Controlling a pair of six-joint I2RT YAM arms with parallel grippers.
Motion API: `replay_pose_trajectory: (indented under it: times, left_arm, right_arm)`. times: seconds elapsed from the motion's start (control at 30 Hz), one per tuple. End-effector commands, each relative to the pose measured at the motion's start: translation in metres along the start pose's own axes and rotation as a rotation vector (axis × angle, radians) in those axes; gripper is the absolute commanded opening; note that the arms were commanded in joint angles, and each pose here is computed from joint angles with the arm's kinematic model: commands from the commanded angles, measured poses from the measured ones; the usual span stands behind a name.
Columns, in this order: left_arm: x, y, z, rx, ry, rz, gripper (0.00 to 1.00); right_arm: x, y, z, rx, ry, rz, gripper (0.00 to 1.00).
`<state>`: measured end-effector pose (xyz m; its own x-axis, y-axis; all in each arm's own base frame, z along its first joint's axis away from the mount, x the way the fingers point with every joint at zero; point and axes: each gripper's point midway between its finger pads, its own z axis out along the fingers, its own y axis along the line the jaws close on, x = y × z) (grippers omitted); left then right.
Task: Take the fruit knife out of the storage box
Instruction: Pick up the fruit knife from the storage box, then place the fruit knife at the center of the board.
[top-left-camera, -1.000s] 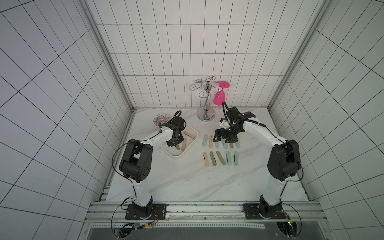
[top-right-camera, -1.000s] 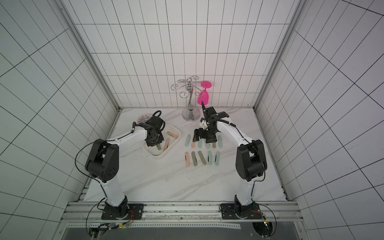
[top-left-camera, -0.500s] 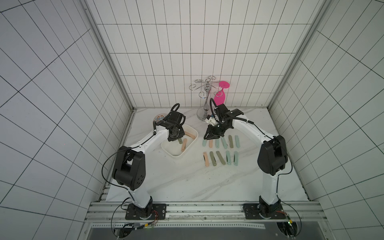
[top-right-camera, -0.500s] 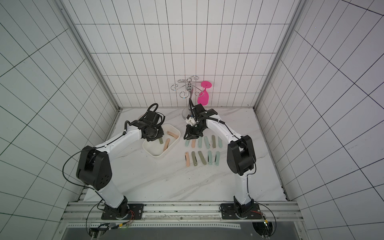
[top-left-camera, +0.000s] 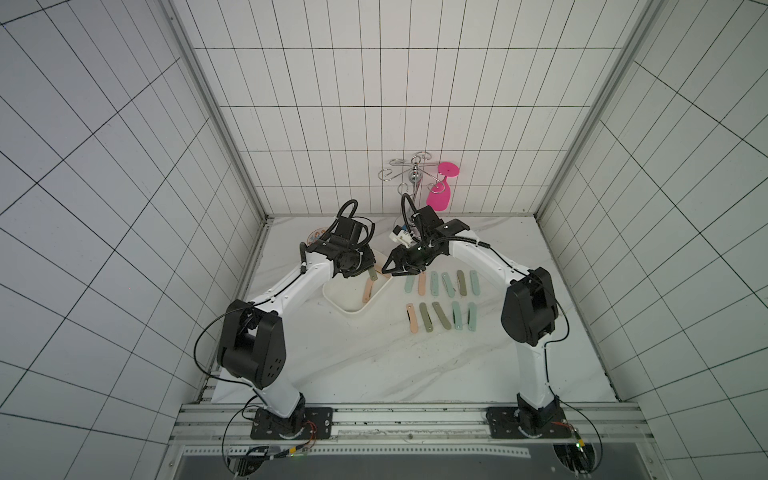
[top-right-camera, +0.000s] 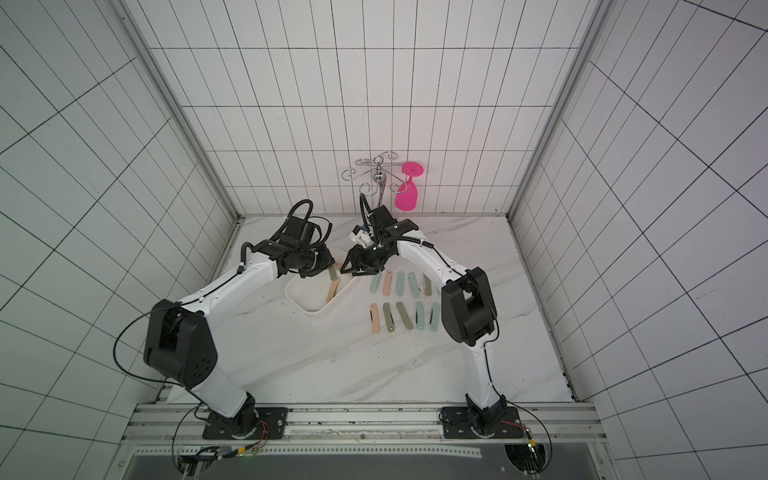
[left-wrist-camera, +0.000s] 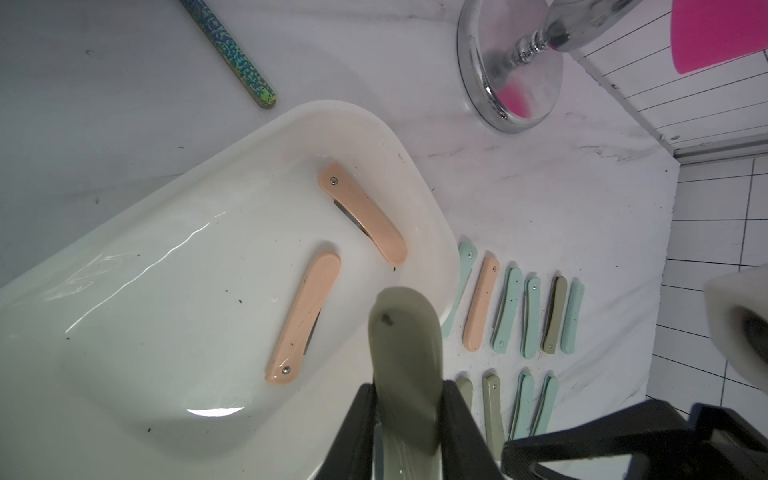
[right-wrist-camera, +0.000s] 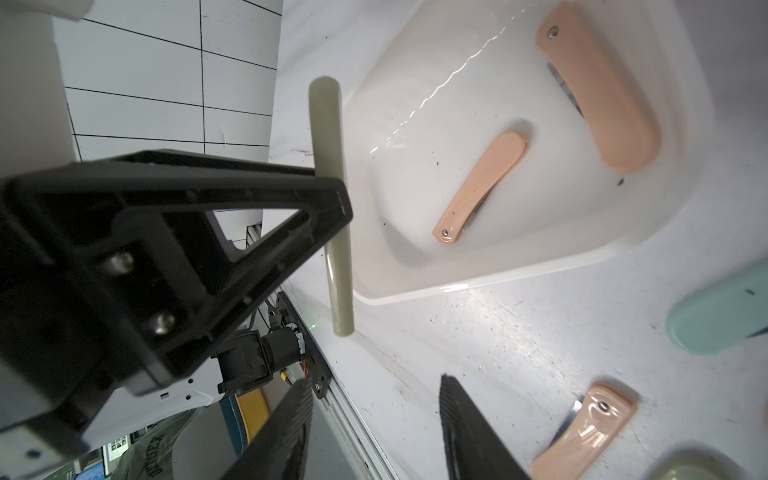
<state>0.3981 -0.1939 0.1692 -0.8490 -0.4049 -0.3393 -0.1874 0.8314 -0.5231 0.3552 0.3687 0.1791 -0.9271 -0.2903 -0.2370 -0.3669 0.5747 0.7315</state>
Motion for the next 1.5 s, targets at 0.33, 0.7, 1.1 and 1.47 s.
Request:
replay_pose_trajectory:
  times: [0.33,0.7,1.1,1.47]
  left_arm:
    - [0.002,-0.025,-0.014,0.104,-0.008,-0.002,0.11]
    - [0.008,-0.029,-0.019,0.141,0.001,-0.011,0.11]
    - [0.015,-0.028,-0.02,0.161,0.005,0.018,0.26]
    - [-0.009,-0.019,-0.05,0.125,-0.14,0.149,0.47]
  right_arm:
    - [-0.013,0.023,0.015,-0.04,-0.031,-0.062,0.44]
    - [-0.014,0.022,0.025,-0.037,-0.023,-0.065,0.26]
    - [-0.005,0.023,0.019,-0.009,-0.028,-0.084,0.0]
    - [0.005,0.006,-0.023,0.041,-0.057,-0.059,0.0]
